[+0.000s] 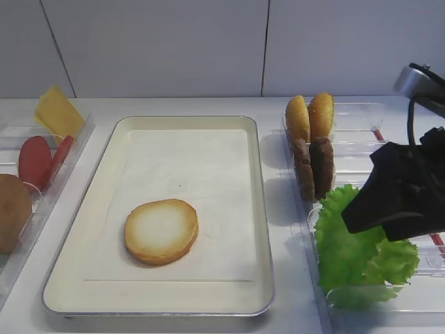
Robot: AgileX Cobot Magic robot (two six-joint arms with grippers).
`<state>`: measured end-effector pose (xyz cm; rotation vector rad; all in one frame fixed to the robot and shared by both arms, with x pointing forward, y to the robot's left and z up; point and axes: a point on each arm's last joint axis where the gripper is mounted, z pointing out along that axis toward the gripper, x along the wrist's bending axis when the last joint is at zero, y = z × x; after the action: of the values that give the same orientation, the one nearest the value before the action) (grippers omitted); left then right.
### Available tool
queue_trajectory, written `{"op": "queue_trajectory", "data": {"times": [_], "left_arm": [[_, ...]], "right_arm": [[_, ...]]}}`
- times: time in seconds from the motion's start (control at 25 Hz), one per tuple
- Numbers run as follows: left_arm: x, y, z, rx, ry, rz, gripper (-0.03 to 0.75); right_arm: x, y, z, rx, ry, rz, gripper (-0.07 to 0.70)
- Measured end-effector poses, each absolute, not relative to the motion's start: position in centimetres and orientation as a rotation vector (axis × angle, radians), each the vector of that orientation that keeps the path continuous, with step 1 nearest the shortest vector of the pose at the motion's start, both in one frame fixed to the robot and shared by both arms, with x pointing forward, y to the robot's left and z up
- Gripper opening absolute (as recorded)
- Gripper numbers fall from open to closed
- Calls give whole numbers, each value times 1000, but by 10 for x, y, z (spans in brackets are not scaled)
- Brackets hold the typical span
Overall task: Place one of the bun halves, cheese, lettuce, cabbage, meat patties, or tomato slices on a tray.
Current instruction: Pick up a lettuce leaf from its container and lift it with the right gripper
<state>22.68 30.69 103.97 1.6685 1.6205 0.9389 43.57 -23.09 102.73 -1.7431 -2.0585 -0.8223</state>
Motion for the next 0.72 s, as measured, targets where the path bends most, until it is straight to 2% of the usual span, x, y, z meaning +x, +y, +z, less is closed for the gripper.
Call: {"op": "queue_trajectory", "data": {"times": [0.24,0.36,0.52,0.72], "left_arm": [[227,307,1040,1669,1621,939,456],[227,307,1040,1669,1621,939,456],[227,307,1040,1669,1621,939,456],[227,307,1040,1669,1621,939,456]], "right_arm": [[443,-229,1020,-1737,-2039,-823,451],[446,-230,1019,-1751,-2039,-831,414],[447,-230,1019,-1764,-2041,-843,314],[449,-231,1018,-1786,-2059,-854,146]]}}
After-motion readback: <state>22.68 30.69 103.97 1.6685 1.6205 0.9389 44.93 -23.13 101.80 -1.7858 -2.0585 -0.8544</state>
